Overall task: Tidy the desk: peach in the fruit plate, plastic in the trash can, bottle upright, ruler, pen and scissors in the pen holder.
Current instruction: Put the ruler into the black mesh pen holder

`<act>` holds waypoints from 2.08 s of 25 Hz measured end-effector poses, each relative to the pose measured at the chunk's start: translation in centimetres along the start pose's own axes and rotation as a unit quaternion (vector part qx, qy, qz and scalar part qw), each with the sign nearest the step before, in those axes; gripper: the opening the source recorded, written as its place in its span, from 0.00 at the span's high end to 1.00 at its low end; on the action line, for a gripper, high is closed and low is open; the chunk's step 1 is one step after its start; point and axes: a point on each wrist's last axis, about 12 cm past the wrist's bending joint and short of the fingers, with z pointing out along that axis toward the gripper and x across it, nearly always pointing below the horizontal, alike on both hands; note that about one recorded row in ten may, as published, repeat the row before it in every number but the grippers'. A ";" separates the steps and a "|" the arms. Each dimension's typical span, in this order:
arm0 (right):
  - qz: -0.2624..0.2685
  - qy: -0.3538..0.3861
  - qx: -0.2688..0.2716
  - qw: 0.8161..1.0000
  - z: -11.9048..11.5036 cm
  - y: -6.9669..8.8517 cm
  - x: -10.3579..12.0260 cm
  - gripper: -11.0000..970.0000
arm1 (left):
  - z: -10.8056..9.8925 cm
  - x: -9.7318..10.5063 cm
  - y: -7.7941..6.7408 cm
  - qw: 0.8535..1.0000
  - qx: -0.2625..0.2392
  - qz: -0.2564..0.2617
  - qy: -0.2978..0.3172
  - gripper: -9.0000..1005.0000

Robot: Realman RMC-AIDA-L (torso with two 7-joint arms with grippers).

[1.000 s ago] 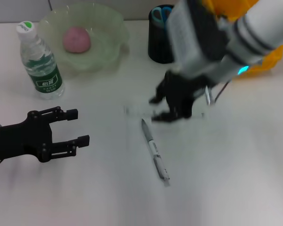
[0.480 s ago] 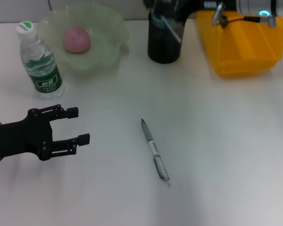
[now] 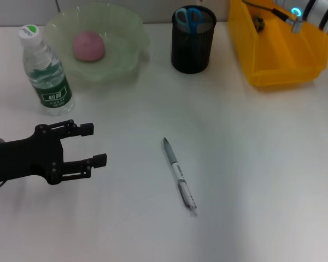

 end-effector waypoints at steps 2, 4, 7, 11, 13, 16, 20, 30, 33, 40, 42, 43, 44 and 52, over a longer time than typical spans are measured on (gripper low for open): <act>0.003 -0.006 0.005 1.000 0.1 0.4 0.5 0.58 | 0.0 -0.1 0.1 1.000 0.000 -0.003 0.000 0.22; 0.005 -0.007 0.008 1.000 0.1 0.7 1.1 0.58 | 0.0 -0.2 0.1 1.000 0.001 -0.006 0.001 0.22; 0.004 -0.003 0.018 1.000 0.2 1.1 1.9 0.57 | 0.0 -0.3 0.2 1.000 0.001 -0.006 0.002 0.22; 0.004 0.014 0.037 0.999 0.1 1.1 2.8 0.57 | 0.1 -0.4 0.3 1.000 0.003 -0.013 0.004 0.22; 0.004 0.017 0.039 0.999 0.1 1.1 2.9 0.57 | 0.2 -0.5 0.3 1.000 0.003 -0.013 0.004 0.22; 0.006 0.033 0.043 0.999 0.0 1.1 3.7 0.56 | 0.2 -0.6 0.5 1.000 0.003 -0.012 0.004 0.22; 0.004 0.040 0.046 0.998 -0.1 1.1 4.0 0.56 | 0.5 -0.8 0.6 1.000 0.005 -0.014 0.004 0.22; 0.002 0.037 0.049 0.998 0.8 1.0 3.7 0.55 | 0.7 -0.9 0.5 1.000 0.008 -0.014 0.002 0.22; 0.008 0.043 0.052 0.998 1.4 1.1 4.0 0.54 | 0.8 -0.9 0.5 1.000 0.009 -0.014 0.002 0.22; 0.011 0.040 0.080 0.996 1.8 0.7 4.2 0.54 | 0.9 -0.8 0.4 1.000 0.008 -0.014 -0.001 0.22; 0.012 0.040 0.082 0.996 1.8 0.7 4.3 0.53 | 0.9 -0.8 0.3 1.000 0.008 -0.014 -0.002 0.22; 0.013 0.042 0.084 0.996 1.7 0.6 4.3 0.53 | 0.9 -0.8 0.3 1.000 0.007 -0.014 -0.003 0.22; 0.014 0.044 0.086 0.995 1.6 0.6 4.4 0.53 | 0.9 -0.8 0.3 1.000 0.008 -0.014 -0.003 0.22; 0.015 0.053 0.084 0.995 1.6 0.7 4.9 0.52 | 1.1 -0.7 0.1 1.000 0.011 -0.014 -0.008 0.22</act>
